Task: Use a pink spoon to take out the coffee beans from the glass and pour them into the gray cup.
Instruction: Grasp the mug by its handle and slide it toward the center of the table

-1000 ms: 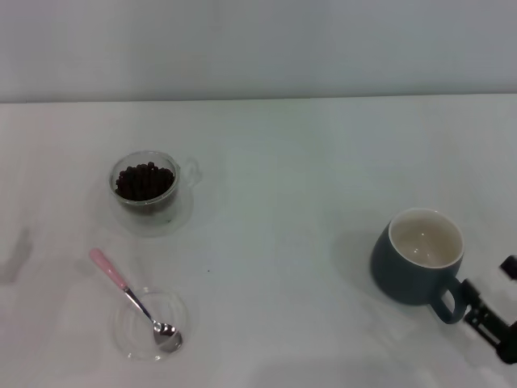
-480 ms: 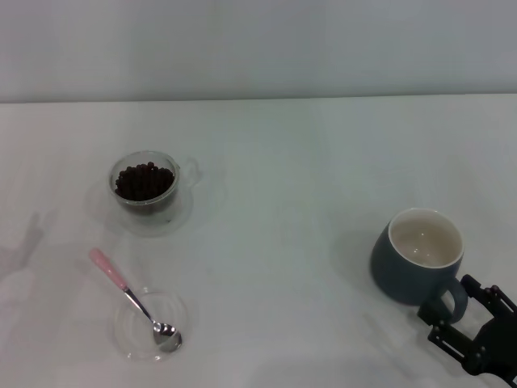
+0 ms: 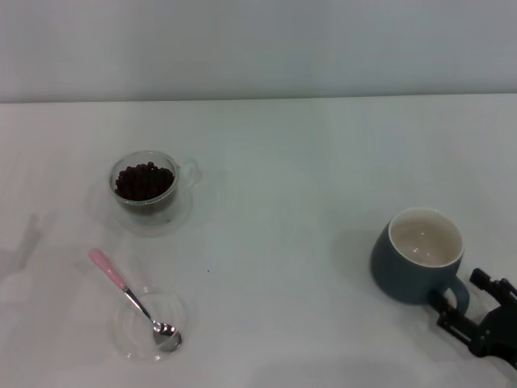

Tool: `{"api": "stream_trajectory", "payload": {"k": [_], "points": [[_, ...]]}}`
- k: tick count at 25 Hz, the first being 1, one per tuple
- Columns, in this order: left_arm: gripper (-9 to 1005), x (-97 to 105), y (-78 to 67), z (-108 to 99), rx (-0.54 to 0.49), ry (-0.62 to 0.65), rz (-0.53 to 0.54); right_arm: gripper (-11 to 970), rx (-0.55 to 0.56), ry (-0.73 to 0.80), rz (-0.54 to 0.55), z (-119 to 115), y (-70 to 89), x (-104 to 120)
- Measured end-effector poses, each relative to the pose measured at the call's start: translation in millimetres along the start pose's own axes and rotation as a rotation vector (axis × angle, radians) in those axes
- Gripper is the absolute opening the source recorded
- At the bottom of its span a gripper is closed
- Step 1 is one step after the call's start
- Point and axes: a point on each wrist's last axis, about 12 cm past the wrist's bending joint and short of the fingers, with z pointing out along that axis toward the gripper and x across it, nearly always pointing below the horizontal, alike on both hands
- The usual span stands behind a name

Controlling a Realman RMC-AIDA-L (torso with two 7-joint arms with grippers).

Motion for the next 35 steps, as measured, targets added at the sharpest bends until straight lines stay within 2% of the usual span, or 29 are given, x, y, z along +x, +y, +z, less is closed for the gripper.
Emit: {"api": "stream_trajectory", "payload": {"k": [14, 21, 26, 35], "points": [[888, 0.1, -0.7, -0.9, 0.003, -0.003, -0.004, 842, 0.116, -0.043, 0.003, 9.2, -27.5, -13.8], [888, -3.3, -2.3, -2.8, 0.020, -0.034, -0.004, 824, 0.110, -0.046, 0.016, 23.2, -28.5, -18.6], [888, -6.4, -4.4, -3.2, 0.038, -0.062, -0.007, 594, 0.066, -0.060, 0.022, 35.8, -21.4, -22.9], [887, -9.0, -5.5, -4.3, 0.050, -0.085, -0.007, 278, -0.021, -0.050, 0.020, 61.7, -9.0, -30.0]]}}
